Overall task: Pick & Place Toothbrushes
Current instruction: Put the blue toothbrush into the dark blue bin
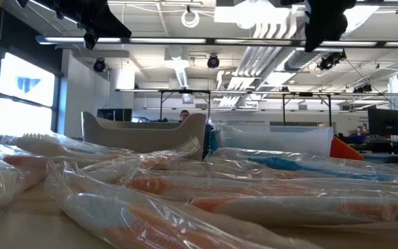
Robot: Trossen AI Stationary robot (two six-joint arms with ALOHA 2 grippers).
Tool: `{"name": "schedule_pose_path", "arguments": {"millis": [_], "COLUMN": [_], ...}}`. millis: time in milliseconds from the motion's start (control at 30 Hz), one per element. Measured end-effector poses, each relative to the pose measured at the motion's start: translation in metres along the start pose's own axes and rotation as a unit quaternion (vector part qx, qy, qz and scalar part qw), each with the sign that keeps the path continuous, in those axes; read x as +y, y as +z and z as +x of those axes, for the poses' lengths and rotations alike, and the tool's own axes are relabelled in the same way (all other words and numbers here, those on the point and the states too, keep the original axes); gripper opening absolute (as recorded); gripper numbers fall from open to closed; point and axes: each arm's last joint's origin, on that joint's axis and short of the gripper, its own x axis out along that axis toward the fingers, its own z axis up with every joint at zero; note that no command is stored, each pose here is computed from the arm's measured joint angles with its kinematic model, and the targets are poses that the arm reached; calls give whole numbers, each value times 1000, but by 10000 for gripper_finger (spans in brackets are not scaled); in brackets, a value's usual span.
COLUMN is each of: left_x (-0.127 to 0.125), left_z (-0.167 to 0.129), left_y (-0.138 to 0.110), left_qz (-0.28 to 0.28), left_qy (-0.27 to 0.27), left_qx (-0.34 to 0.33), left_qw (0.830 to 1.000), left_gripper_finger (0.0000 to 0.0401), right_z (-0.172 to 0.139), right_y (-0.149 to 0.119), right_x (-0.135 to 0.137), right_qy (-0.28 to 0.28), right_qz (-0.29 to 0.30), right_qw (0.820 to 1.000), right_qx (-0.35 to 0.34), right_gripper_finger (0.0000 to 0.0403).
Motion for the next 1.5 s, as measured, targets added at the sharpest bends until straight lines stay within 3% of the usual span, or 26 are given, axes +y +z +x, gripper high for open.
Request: {"name": "schedule_pose_path", "arguments": {"millis": [200,500,600,967,1500], "left_x": [0,0,0,2,1], "left_z": [0,0,0,0,0], "left_y": [0,0,0,-7,-6], "left_qz": [-2,-2,-2,-4,-4], "left_qy": [0,0,1,9,8], "left_qx": [0,0,0,35,32], "left_qw": [1000,1000,1000,999,999], "left_gripper_finger": [0,0,0,0,0], "right_z": [11,30,38,60,90], "right_y": [-2,-9,-18,-63,-107], "right_x": [6,10,16,31,38], "right_qy": [14,-3,-6,-15,14], "right_qz": [-8,-21,-34,-21,-21], "right_qw": [999,993,989,986,989], "right_qx": [37,116,142,162,143], "right_gripper_finger": [19,145,166,134,142]}}
